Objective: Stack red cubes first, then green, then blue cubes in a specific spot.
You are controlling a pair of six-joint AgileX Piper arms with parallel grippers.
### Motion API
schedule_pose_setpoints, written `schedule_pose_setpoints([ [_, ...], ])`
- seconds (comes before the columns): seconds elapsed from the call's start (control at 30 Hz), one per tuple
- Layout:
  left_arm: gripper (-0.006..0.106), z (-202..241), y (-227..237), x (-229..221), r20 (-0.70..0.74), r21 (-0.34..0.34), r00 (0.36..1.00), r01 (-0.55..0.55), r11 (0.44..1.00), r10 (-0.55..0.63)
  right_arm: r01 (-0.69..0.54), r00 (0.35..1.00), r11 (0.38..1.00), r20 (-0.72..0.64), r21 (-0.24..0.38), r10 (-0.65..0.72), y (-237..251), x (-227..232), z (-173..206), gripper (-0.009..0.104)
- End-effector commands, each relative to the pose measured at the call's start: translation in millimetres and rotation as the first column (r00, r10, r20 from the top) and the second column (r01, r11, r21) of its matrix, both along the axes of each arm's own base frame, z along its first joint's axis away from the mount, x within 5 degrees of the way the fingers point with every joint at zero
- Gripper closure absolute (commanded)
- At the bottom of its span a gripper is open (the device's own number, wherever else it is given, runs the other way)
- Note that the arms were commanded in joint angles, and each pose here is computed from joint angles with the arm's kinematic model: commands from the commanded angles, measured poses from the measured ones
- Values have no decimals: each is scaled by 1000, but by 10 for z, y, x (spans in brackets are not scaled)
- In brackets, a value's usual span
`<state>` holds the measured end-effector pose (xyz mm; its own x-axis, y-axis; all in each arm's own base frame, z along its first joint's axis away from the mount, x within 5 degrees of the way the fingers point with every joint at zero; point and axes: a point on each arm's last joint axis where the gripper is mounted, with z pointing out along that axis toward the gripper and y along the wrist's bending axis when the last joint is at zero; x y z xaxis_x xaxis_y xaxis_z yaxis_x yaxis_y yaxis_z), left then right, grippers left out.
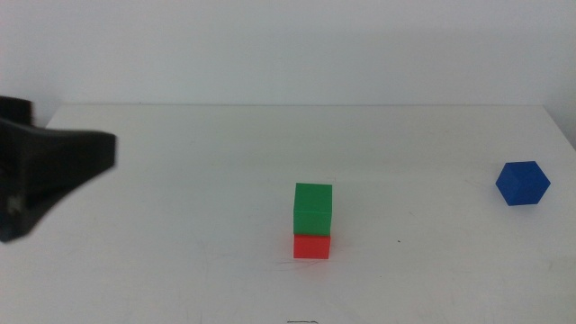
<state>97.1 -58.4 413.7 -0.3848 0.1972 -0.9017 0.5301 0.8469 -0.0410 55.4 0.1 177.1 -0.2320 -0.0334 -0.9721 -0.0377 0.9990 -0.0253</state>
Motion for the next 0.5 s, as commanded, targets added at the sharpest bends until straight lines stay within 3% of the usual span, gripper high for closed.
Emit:
schedule_pose_setpoints([
  [0.0, 7, 118, -74, 5, 44, -70, 998, 58, 996, -55, -5, 997, 1000, 79, -14, 6, 5, 16, 117, 27],
  [0.2, 7, 62, -212, 131, 7, -55, 990, 143, 988, -143, -5, 997, 1000, 79, -14, 6, 5, 16, 117, 27],
  [0.47, 7, 82, -209, 207, 59, -36, 992, 117, 993, -115, -5, 997, 1000, 79, -14, 6, 5, 16, 117, 27],
])
